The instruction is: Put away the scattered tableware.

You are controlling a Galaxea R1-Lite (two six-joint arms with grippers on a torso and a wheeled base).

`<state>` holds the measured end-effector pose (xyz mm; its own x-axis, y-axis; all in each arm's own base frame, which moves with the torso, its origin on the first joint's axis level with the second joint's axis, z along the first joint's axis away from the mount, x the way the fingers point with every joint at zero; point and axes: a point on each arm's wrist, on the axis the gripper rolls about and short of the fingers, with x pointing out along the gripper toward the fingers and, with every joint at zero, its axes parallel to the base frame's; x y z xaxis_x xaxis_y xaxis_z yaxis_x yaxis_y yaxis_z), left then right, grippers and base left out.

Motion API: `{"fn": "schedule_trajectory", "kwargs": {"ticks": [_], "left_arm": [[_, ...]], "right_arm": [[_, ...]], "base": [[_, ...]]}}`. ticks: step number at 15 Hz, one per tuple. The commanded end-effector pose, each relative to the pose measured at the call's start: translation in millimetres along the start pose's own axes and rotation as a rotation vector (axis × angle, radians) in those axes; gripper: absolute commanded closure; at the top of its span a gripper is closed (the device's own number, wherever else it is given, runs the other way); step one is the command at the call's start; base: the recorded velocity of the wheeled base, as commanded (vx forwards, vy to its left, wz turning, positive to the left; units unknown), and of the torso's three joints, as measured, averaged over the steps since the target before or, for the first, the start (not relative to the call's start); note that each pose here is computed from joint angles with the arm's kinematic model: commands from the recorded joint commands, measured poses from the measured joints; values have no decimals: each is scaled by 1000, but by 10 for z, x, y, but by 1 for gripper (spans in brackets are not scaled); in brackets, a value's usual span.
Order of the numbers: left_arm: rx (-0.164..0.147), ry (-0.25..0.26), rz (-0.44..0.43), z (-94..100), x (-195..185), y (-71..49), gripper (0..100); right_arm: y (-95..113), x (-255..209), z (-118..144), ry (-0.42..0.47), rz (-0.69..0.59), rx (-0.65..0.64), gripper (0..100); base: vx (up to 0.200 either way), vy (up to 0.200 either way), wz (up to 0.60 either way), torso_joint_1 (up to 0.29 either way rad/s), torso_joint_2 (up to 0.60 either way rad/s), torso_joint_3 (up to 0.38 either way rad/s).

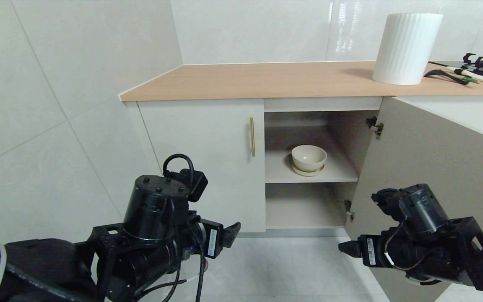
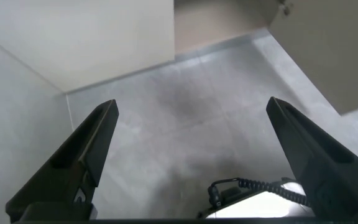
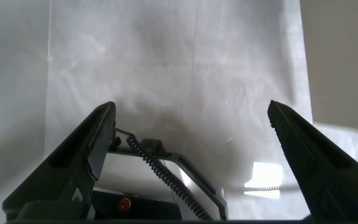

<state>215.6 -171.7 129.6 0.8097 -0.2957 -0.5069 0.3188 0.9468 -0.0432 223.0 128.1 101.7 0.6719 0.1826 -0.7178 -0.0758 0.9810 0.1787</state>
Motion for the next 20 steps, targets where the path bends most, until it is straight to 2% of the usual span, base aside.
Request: {"fn": "schedule_trajectory", "kwargs": {"ticks": [1, 4, 8, 10, 16, 20], "left_arm": [[1, 1, 1, -2, 7, -1, 0], [2, 2, 1, -6, 7, 0, 0], [5, 2, 1, -18, 6, 3, 0], [5, 4, 2, -20, 10, 2, 0], [10, 12, 16, -39, 47, -2, 0], [8, 8, 15, -32, 32, 1, 0]], "right_arm": [[-5, 3, -16, 5, -2, -2, 0], [-19, -14, -31, 3, -11, -1, 0], [-57, -251, -4, -60, 16, 7, 0], [-113, -241, -120, -24, -3, 2, 0], [-146, -337, -119, -60, -17, 8, 0], [-170, -338, -131, -42, -41, 6, 0]], "base": [[-200, 0, 0, -2, 2, 2], [-67, 0, 0, 2, 1, -1], [0, 0, 0, 0, 0, 0], [0, 0, 0, 0, 0, 0], [0, -200, 0, 1, 2, 0], [0, -200, 0, 2, 1, 2]]}}
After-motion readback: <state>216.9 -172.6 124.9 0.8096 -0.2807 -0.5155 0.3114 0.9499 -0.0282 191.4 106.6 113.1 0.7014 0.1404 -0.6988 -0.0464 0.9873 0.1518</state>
